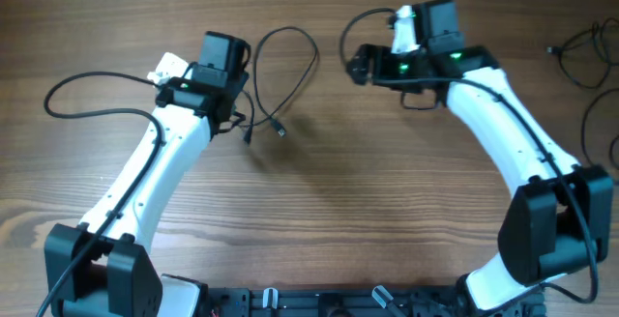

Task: Untangle cables
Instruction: 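Move the right gripper to the cable loop at center and grasp it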

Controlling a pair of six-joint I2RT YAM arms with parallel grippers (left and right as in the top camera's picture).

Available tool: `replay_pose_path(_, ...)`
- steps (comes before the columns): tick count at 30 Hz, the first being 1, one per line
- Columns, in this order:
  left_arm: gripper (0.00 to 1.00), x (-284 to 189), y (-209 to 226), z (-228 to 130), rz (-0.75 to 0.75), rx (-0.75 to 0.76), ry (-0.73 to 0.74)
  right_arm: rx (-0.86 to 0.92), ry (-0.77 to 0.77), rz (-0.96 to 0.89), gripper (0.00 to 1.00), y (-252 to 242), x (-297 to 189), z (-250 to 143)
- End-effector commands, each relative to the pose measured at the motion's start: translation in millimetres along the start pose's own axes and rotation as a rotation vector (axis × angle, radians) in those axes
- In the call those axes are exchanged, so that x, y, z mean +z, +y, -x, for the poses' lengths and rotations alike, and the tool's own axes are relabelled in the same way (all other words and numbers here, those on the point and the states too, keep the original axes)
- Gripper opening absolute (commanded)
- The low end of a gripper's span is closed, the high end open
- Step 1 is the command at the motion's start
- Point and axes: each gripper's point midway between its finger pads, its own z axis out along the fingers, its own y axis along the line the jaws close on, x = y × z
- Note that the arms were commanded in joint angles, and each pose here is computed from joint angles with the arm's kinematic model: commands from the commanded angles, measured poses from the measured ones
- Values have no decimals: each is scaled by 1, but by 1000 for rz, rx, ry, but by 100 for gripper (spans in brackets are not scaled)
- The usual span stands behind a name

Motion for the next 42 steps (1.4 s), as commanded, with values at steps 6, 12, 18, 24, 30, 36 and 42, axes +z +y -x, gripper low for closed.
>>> replay_pose_path(6,100,-20,22,50,-37,-15,-8,-370,-14,13,100,66,44,-26)
replay_pose_path(12,100,-29,44,87,-114,-191,60,-466,0,58,100,101,75,-50)
replay_pose_path(18,100,-25,68,97,-93,-279,119,-472,19,49,100,119,107,-66)
replay_pose_path(24,100,-25,74,95,-68,-284,132,-500,41,54,99,145,137,-78)
replay_pose_path(30,100,-26,85,84,-20,-280,168,-527,-14,-77,100,141,170,-88)
replay_pose_path(36,100,-27,93,76,17,-277,196,-539,-75,-145,100,132,187,-84)
replay_pose_path(42,100,-27,93,76,18,-277,196,-539,-73,-145,86,130,193,-87)
